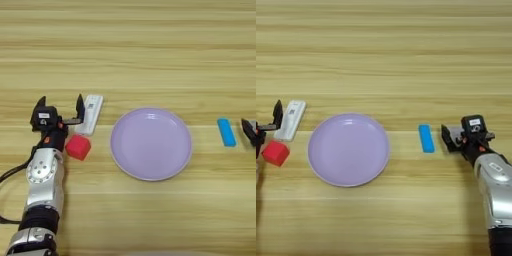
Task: Move the objects on the table
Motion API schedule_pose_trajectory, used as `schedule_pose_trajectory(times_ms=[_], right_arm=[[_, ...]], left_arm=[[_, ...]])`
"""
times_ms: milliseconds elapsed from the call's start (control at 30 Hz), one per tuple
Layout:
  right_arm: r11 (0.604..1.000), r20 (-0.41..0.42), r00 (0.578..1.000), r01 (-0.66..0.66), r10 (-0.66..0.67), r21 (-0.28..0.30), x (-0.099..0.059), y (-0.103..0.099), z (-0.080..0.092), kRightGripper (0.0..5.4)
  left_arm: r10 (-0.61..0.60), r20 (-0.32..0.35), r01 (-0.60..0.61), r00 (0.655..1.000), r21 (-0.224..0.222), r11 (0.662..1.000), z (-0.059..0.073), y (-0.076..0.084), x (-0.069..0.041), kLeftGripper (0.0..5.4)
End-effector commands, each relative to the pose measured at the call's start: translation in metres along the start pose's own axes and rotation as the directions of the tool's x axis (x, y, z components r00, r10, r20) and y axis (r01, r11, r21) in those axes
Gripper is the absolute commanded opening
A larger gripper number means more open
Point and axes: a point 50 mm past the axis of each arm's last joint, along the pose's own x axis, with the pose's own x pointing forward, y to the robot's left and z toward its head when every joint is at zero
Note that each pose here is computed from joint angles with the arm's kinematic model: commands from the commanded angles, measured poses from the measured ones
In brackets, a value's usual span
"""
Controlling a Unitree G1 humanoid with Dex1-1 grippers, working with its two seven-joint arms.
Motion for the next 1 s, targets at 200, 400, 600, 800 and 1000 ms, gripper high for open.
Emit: schedule_pose_trajectory(times_ms=[200, 400, 600, 800, 1000], right_arm=[[1.0, 0.175, 0.985, -0.002, 0.006, -0.02, -0.018, 0.014, 0.021, 5.35], [0.997, 0.179, 0.983, -0.041, 0.052, -0.065, -0.023, 0.03, 0.018, 5.35], [0.994, 0.155, 0.983, -0.087, 0.096, -0.061, -0.023, 0.041, 0.012, 5.35], [0.988, 0.134, 0.979, -0.146, 0.152, -0.056, -0.022, 0.053, 0.007, 5.35], [0.982, 0.104, 0.977, -0.181, 0.187, -0.059, -0.022, 0.062, 0.001, 5.35]], left_arm=[[0.001, -0.019, -0.001, 1.0, 0.002, 1.0, 0.0, 0.003, -0.002, 5.4], [0.002, -0.02, -0.002, 1.0, 0.001, 1.0, 0.0, 0.003, -0.001, 5.4], [0.001, -0.018, -0.001, 1.0, -0.001, 1.0, 0.0, 0.003, -0.001, 5.4], [0.002, -0.019, -0.002, 1.0, 0.0, 1.0, 0.0, 0.003, -0.002, 5.4], [0.002, -0.019, -0.002, 1.0, -0.001, 1.0, -0.001, 0.003, -0.002, 5.4]])
